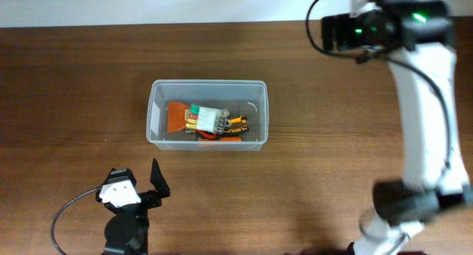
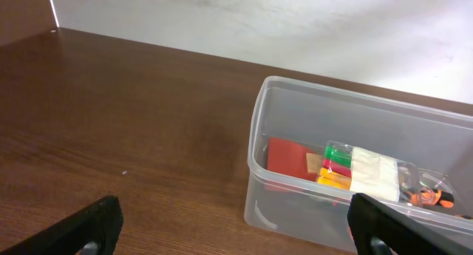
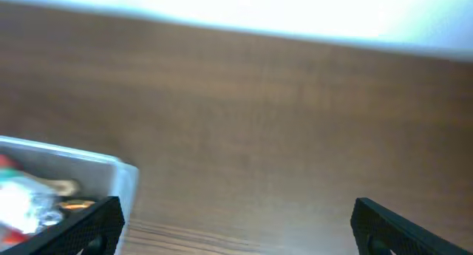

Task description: Pack container

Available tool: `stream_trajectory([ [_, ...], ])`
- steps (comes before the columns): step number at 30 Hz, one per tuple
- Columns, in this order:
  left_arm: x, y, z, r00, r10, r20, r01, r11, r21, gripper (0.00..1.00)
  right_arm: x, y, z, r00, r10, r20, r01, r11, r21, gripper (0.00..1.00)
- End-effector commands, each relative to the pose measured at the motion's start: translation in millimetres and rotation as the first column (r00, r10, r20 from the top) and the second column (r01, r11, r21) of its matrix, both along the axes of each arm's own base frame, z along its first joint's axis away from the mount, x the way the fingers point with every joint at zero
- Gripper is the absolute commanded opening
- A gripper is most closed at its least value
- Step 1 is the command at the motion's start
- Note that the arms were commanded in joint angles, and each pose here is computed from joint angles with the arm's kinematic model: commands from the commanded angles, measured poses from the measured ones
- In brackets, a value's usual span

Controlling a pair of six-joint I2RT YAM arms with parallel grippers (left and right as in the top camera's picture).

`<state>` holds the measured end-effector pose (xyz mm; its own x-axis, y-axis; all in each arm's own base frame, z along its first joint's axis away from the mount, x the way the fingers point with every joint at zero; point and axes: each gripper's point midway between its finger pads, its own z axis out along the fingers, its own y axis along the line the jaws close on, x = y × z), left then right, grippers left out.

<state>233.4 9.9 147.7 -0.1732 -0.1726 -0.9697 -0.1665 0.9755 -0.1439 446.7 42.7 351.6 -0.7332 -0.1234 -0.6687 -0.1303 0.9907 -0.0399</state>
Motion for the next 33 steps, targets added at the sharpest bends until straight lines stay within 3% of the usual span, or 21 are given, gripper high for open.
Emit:
stream_trajectory([
  [1, 0, 0, -1, 1.000, -0.003, -0.003, 0.003, 1.000, 0.010, 0.99, -69, 21, 94, 0.971, 0.059, 0.234, -0.068, 0.997, 0.032, 0.99],
  [8, 0, 0, -1, 1.000, -0.003, -0.003, 0.003, 1.000, 0.010, 0.99, -174, 35, 151, 0.899, 0.151, 0.412, -0.188, 0.981, 0.051, 0.99],
  [18, 0, 0, -1, 1.000, -0.002, -0.002, 0.002, 1.000, 0.010, 0.99, -257, -8, 114, 0.807, 0.054, 0.588, -0.107, 0.993, 0.056, 0.99],
  [25, 0, 0, -1, 1.000, -0.003, -0.002, 0.003, 1.000, 0.009, 0.99, -286, -25, 14, 0.779, -0.004, 0.627, -0.043, 0.997, 0.060, 0.99],
  [33, 0, 0, -1, 1.000, -0.003, -0.003, 0.003, 1.000, 0.010, 0.99, -268, -29, -61, 0.739, -0.038, 0.672, -0.014, 0.997, 0.072, 0.99],
])
